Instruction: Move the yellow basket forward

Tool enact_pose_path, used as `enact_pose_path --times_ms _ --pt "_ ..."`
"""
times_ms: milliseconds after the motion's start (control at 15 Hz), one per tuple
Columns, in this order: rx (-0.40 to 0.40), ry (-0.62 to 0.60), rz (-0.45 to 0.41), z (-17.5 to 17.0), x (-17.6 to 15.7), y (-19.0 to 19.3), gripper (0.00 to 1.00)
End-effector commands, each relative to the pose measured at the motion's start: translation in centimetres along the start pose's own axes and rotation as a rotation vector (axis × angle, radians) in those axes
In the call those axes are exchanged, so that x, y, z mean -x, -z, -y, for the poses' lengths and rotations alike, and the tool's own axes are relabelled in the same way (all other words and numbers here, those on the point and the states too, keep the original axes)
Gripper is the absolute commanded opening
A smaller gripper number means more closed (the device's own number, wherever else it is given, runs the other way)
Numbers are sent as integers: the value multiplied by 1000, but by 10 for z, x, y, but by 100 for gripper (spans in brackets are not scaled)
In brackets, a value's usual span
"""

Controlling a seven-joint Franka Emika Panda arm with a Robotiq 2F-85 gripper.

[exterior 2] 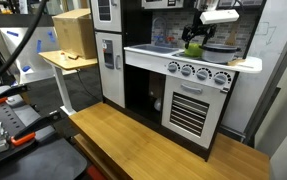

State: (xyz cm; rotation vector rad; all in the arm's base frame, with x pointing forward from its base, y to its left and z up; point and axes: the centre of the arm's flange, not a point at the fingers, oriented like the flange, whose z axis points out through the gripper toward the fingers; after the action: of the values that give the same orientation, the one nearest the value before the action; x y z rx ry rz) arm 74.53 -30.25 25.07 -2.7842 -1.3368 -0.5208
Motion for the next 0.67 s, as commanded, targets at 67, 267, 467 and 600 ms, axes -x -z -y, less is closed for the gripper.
enact_pose_path --times_ms 67,267,467,600 --pt "0 0 0 0 0 0 100" --pt "-1 6 2 1 -1 0 100" --pt "58 33 13 12 -7 6 100" --pt "94 54 24 13 -14 7 100"
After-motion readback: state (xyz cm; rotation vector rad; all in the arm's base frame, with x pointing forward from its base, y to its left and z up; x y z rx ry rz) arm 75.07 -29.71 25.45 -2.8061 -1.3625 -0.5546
